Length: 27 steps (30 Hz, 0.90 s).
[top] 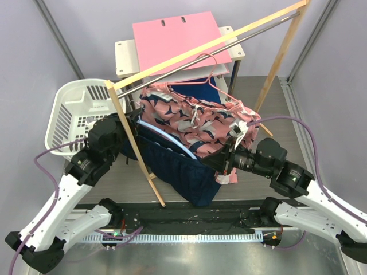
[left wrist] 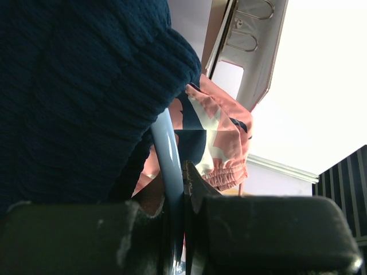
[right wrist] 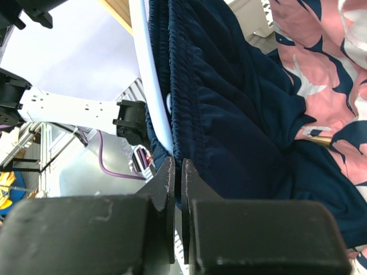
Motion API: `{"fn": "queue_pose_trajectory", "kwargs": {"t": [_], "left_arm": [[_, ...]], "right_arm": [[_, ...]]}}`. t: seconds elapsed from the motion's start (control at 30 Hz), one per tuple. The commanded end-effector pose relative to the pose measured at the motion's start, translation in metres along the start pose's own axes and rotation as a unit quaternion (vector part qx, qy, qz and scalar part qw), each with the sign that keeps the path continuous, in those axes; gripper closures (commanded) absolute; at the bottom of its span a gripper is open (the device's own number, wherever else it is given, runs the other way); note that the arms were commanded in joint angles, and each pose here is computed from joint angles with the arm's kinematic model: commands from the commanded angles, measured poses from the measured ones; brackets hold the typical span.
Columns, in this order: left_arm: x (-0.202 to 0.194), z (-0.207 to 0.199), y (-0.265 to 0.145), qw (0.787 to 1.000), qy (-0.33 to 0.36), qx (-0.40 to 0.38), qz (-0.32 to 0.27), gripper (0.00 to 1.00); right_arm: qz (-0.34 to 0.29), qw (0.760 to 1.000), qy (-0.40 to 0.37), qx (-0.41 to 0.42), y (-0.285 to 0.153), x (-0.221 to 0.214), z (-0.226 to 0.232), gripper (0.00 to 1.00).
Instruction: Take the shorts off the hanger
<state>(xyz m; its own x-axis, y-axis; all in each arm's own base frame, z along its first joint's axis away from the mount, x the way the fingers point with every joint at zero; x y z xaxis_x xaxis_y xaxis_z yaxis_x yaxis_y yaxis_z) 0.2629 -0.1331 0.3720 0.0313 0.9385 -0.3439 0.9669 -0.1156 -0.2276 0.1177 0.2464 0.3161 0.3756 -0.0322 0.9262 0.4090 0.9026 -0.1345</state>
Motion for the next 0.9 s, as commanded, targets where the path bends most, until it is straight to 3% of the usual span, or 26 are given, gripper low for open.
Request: {"fn": "queue_pose_trajectory", "kwargs": {"t": [0.0, 0.2, 0.53, 0.7, 0.87], "left_arm": [[0.021, -0.063, -0.005, 0.988, -0.046, -0.126, -0.069, 1.0], [0.017, -0.059, 0.0, 0.989, -0.062, -0.117, -0.062, 1.0], [0.015, -0.063, -0.002, 0.988, -0.083, -0.117, -0.052, 1.0], [0.006, -0.06, -0.001, 0.989, -0.097, -0.11, -0.023, 1.0], [-0.001, -0.059, -0.003, 0.989, -0.101, -0.106, 0.002, 1.0]], "right_arm": [[0.035, 0.999, 0.006, -0.003, -0.024, -0.026, 0.0, 0.99], [0.014, 1.0, -0.004, 0.008, -0.034, -0.04, -0.002, 0.99], [-0.027, 0.997, 0.025, -0.065, -0.036, -0.047, -0.028, 0.99], [-0.033, 0.99, 0.034, -0.133, -0.015, -0.033, -0.05, 0.99], [0.015, 0.984, 0.017, -0.18, 0.023, -0.025, -0.067, 0.99]]}}
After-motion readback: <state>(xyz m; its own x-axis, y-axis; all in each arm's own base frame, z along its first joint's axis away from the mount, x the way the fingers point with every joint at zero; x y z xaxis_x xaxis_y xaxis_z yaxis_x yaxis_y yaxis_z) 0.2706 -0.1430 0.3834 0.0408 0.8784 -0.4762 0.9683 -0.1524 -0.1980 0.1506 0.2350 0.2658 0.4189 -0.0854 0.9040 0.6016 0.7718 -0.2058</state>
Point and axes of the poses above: each gripper's point midway between its finger pads, its own y axis out along the fingers, its own z axis along the line the jaws close on, x = y × z, the point moved 2 cm from there along -y, back along the fingers, and after that the axes turned 12 degrees about -y, right-handed, at the moved point
